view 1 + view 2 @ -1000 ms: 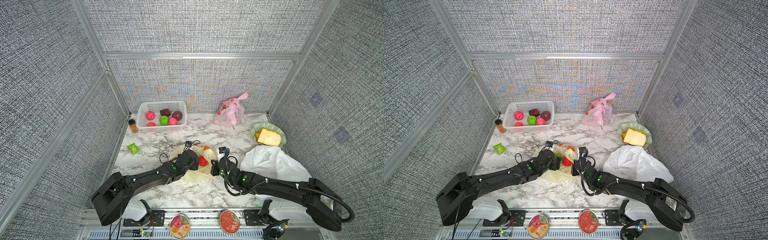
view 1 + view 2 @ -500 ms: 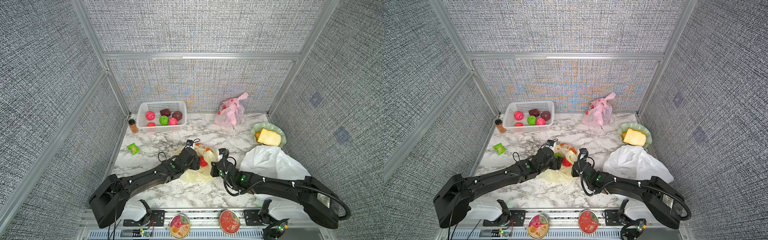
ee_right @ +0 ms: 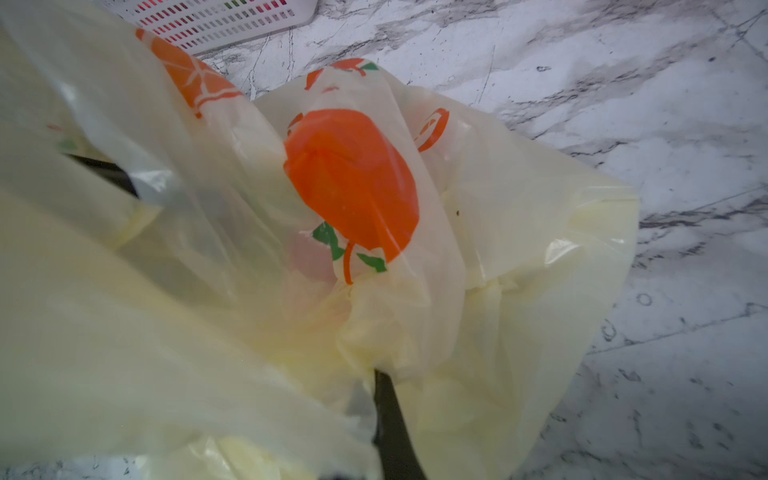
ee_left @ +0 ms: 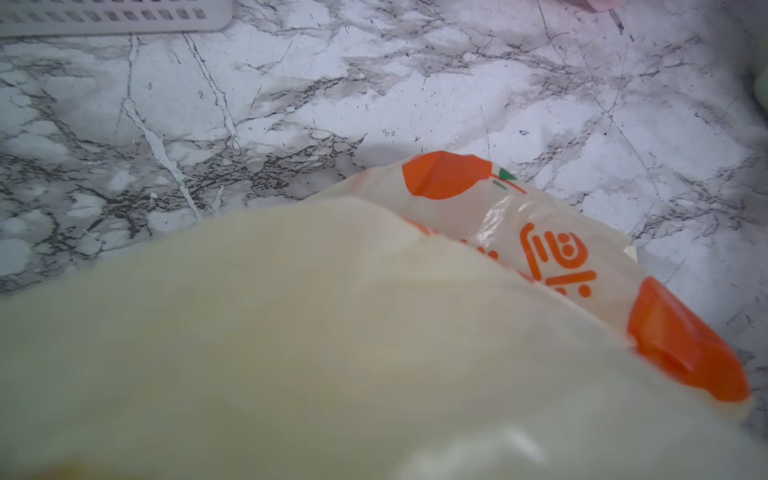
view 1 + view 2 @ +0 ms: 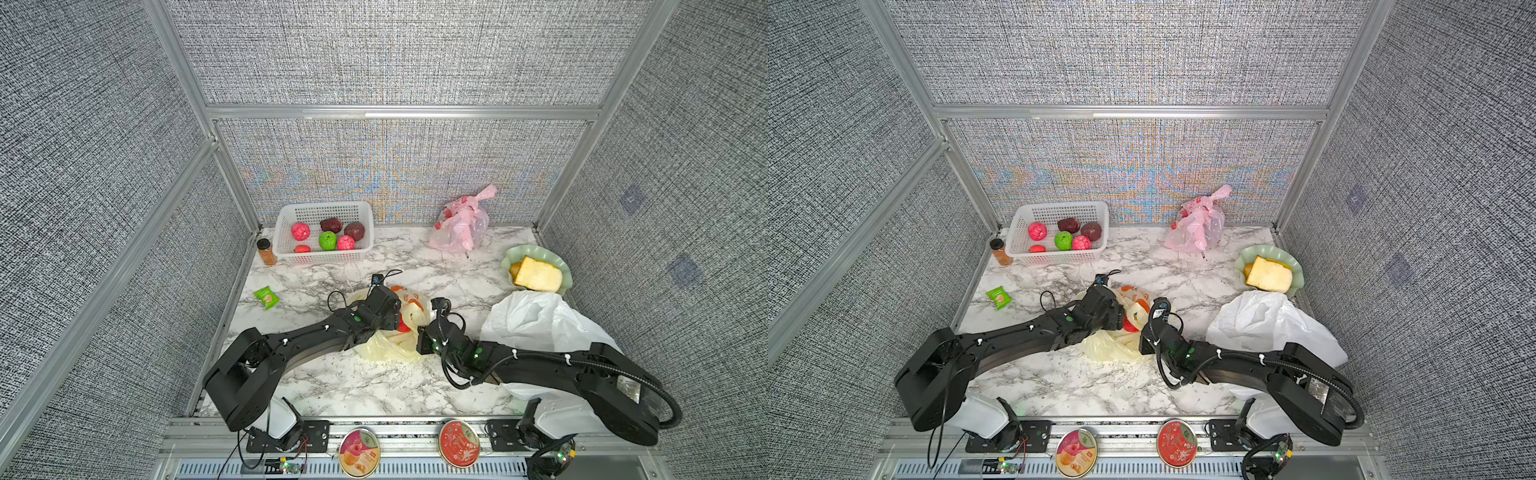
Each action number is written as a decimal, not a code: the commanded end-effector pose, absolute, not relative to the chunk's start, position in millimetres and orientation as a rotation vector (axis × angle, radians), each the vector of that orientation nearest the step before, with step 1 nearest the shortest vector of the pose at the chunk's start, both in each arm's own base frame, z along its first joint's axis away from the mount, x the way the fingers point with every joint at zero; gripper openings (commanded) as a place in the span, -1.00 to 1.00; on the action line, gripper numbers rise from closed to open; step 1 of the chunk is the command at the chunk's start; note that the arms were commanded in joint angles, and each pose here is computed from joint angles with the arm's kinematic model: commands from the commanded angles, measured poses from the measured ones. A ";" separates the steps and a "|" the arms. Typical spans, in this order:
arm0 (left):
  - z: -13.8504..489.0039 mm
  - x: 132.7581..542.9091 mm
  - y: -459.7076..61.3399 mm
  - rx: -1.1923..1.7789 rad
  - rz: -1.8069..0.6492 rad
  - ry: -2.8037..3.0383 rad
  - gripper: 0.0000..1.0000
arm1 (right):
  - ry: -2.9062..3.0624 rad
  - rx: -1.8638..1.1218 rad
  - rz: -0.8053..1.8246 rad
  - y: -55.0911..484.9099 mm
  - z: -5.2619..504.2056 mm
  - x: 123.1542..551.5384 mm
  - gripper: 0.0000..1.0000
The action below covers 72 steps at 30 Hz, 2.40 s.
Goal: Untie the knot of a plastic bag & take out the apple
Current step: Pick up the apple from the plastic bag, then place the apple in the basket.
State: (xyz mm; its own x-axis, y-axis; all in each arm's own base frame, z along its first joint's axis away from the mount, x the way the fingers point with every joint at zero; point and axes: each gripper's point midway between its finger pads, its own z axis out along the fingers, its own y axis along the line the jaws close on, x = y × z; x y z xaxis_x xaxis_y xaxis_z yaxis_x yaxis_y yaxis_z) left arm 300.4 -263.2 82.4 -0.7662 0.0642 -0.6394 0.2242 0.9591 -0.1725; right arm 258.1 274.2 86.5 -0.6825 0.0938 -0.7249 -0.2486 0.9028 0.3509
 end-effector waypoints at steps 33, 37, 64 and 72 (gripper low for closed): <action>143.6 262.5 -246.0 0.314 -0.501 2.348 0.33 | 2.246 -0.069 0.522 268.7 108.3 268.1 -1.00; 163.2 251.0 -238.5 0.348 -0.542 2.295 0.32 | 2.246 -0.069 0.523 269.5 112.4 268.8 -1.00; 352.2 264.6 -188.9 0.432 -0.315 1.896 0.33 | 2.232 -0.098 0.483 256.9 133.7 264.8 -1.00; 386.5 332.8 -180.7 0.396 -0.193 1.804 0.32 | 2.239 -0.102 0.471 248.5 138.8 259.5 -1.00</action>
